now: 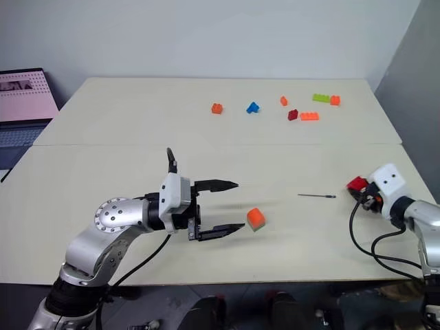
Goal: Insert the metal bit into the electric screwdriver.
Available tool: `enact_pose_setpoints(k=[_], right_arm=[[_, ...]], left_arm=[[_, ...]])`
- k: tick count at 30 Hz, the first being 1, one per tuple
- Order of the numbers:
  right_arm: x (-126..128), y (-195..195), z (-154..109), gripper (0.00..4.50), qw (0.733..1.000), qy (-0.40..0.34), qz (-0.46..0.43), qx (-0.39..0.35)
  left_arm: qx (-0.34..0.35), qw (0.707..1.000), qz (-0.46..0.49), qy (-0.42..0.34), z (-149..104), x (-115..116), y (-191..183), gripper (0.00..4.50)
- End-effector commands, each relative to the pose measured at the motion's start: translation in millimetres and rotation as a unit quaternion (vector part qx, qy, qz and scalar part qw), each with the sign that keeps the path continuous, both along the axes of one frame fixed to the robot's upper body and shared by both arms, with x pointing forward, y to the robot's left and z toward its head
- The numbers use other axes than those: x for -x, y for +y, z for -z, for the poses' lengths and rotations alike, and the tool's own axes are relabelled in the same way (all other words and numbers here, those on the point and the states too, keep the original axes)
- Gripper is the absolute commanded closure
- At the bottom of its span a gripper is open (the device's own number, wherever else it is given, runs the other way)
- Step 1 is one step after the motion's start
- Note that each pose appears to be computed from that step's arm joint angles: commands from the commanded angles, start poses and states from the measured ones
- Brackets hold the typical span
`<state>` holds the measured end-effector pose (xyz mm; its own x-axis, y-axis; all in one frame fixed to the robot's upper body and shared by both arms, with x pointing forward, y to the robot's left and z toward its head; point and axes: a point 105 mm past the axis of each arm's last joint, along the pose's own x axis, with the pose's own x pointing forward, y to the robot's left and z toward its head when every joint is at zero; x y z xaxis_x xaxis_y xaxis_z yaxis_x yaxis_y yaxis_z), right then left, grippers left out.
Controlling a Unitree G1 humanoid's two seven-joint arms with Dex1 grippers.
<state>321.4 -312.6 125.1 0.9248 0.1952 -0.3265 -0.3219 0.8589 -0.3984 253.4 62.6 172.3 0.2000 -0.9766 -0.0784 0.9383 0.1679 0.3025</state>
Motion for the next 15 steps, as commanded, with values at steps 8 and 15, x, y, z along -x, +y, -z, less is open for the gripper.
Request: enact_pose_setpoints(k=[8,15], right_arm=[[-4,-40,15,3.01,0.986,0.003,0.16,-0.05],[-6,-41,1,1.23,0.983,-0.022,0.166,-0.072]], left_arm=[[-0.023,0.999,0.02,-0.023,0,1,-3,0.0],[-0.029,0.999,0.015,-0.02,5,3,-1,0.0]])
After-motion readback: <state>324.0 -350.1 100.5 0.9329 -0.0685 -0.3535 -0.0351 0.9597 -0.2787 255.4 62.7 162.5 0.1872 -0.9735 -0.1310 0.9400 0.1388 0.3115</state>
